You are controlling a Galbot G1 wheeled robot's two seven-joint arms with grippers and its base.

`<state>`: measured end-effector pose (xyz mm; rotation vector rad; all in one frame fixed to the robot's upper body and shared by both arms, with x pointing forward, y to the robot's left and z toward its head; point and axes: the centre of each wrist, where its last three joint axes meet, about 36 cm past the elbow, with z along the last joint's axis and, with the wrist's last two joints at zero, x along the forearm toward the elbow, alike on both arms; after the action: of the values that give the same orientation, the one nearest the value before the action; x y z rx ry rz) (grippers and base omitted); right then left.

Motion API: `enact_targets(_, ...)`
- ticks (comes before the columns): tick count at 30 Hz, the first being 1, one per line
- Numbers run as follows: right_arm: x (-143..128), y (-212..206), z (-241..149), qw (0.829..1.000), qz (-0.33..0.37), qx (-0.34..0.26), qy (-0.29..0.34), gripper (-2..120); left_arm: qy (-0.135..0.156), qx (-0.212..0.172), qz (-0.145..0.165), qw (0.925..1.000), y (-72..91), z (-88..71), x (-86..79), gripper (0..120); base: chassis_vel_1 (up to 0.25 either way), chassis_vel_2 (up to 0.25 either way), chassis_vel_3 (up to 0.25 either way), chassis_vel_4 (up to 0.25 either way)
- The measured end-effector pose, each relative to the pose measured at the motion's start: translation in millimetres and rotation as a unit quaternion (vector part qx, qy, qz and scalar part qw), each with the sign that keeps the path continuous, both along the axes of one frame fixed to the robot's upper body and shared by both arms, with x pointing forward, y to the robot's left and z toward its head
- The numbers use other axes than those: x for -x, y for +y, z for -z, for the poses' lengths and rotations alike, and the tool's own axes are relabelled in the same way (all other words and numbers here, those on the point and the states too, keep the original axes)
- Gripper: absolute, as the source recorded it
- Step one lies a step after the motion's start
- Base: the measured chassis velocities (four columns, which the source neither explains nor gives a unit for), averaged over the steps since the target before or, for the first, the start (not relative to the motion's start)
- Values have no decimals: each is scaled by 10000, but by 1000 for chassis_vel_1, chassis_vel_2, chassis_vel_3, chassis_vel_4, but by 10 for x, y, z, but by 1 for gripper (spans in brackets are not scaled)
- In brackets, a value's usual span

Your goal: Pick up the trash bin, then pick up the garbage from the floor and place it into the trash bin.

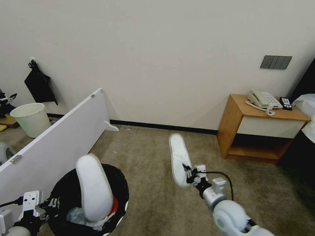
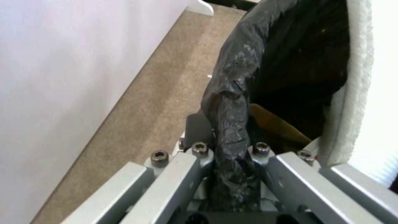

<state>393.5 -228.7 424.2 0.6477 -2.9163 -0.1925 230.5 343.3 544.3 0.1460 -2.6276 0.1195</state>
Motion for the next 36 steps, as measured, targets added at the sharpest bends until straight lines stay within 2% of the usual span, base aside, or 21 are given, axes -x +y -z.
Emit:
enact_targets(1,0,0,0,10000,0,0,0,0,0,0,0,10000,0,0,0,3,0,0,0,0)
enact_targets(3,54,-12,-359,9985,-208,-306,-405,0,22,24,41,10000,-22,-4,-17,3,0,0,0,0)
enact_targets(4,54,-12,-359,9985,-208,-306,-405,0,22,24,41,10000,-22,-4,-17,3,0,0,0,0)
enact_targets(6,55,23,-747,9917,-507,-722,-937,0,65,48,91,9999,-43,5,-14,3,0,0,0,0)
enact_targets(8,42,49,-877,9873,-655,-895,-1141,0,84,55,98,9999,-50,10,-10,3,0,0,0,0)
enact_targets(10,7,120,-1095,9736,-1011,-1320,-1564,0,106,61,104,9999,-63,16,0,3,0,0,0,0)
enact_targets(11,7,120,-1095,9736,-1011,-1320,-1564,0,106,61,104,9999,-63,16,0,3,0,0,0,0)
enact_targets(12,11,194,-1217,9613,-1322,-1660,-1756,0,109,61,109,9999,-71,12,9,3,0,0,0,0)
enact_targets(13,11,194,-1217,9613,-1322,-1660,-1756,0,109,61,109,9999,-71,12,9,3,0,0,0,0)
enact_targets(16,94,359,-1441,9284,-2237,-2284,-1894,0,68,33,114,9999,-82,-24,24,3,0,0,0,0)
enact_targets(19,116,389,-1473,9200,-2465,-2381,-1901,0,57,23,114,9999,-85,-35,28,3,0,0,0,0)
enact_targets(20,146,438,-1510,9070,-2829,-2476,-1896,0,49,19,117,9999,-92,-45,35,3,0,0,0,0)
enact_targets(23,162,474,-1535,8991,-3068,-2501,-1871,0,52,27,120,9999,-102,-48,43,3,0,0,0,0)
enact_targets(25,180,626,-1599,8827,-3556,-2521,-1758,0,55,42,135,9999,-132,-53,58,3,0,0,0,0)
enact_targets(32,103,899,-1583,8673,-3957,-2534,-1643,0,44,38,134,9999,-142,-60,57,3,0,0,0,0)
enact_targets(34,21,1134,-1487,8597,-4174,-2525,-1516,0,57,28,133,9999,-134,-58,56,3,0,0,0,0)
enact_targets(36,4,1201,-1449,8584,-4224,-2510,-1472,0,63,17,125,9999,-126,-57,56,3,0,0,0,0)
